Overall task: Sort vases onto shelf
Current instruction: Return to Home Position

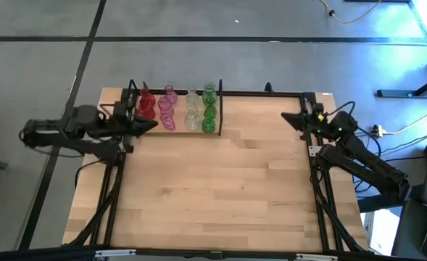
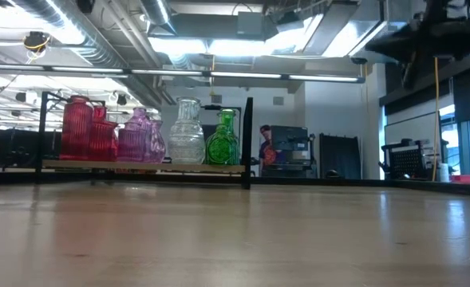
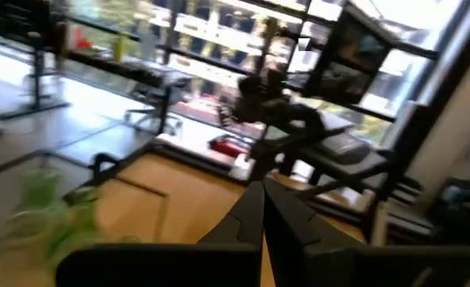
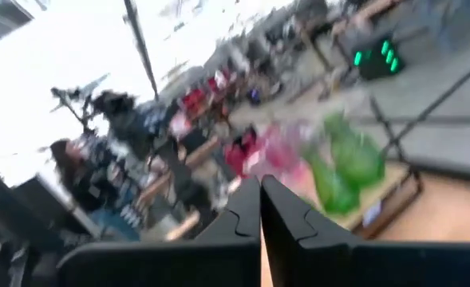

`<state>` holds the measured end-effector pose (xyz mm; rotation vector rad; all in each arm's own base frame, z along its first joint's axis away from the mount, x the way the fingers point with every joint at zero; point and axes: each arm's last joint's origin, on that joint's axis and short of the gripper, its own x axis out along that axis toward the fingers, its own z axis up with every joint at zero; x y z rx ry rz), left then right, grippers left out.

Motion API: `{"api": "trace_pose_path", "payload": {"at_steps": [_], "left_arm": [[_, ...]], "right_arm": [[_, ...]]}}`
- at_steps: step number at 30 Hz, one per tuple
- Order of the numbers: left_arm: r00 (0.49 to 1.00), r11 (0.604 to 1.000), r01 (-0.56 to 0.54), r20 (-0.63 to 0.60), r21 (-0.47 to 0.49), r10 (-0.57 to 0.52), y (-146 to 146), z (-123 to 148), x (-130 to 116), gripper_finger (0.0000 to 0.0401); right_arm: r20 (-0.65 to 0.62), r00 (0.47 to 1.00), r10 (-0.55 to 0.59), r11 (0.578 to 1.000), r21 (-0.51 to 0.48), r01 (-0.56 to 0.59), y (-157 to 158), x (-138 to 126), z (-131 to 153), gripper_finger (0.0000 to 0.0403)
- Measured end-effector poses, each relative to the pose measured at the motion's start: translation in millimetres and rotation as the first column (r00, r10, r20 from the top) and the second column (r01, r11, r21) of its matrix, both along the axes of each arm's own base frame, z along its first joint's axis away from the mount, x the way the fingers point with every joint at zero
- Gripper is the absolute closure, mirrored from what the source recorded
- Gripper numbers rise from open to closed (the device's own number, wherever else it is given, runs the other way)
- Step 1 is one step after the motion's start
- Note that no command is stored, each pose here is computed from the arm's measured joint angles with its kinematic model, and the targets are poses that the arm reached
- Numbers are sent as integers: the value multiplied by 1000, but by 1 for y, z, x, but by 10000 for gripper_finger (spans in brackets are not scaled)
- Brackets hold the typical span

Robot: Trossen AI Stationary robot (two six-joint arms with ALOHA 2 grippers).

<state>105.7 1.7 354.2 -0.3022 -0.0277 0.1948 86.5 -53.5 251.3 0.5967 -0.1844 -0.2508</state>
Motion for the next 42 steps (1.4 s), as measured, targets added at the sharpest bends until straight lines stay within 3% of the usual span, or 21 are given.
{"api": "trace_pose_path", "payload": {"at_steps": [4,7,12,18,22,27,36,42], "left_arm": [[989,989,-141,-35,48,142,17,-11,1,401],[965,966,-249,-70,67,254,28,-20,-2,401],[962,963,-270,-57,-24,268,33,-44,-16,401],[943,942,-319,60,-103,326,26,-74,-45,401],[946,947,-282,118,-152,301,20,-88,-59,401],[971,956,-237,-7,-172,239,21,-109,-50,401],[986,957,-163,-83,-238,147,25,-156,-29,401],[999,955,-5,41,-298,18,25,-183,-14,401]], "right_arm": [[-96,994,52,999,18,-51,1,1,-22,403],[-139,989,43,997,-54,-51,0,3,-30,403],[-201,977,74,997,-7,-77,-2,6,-60,403],[-116,989,89,996,20,-87,-2,7,-82,403],[-131,986,100,995,-4,-102,-2,7,-86,403],[-235,959,162,986,12,-164,-1,8,-97,403],[-272,959,76,996,-26,-86,-4,8,-99,403],[-279,958,68,997,-23,-77,-4,8,-100,402]]}}
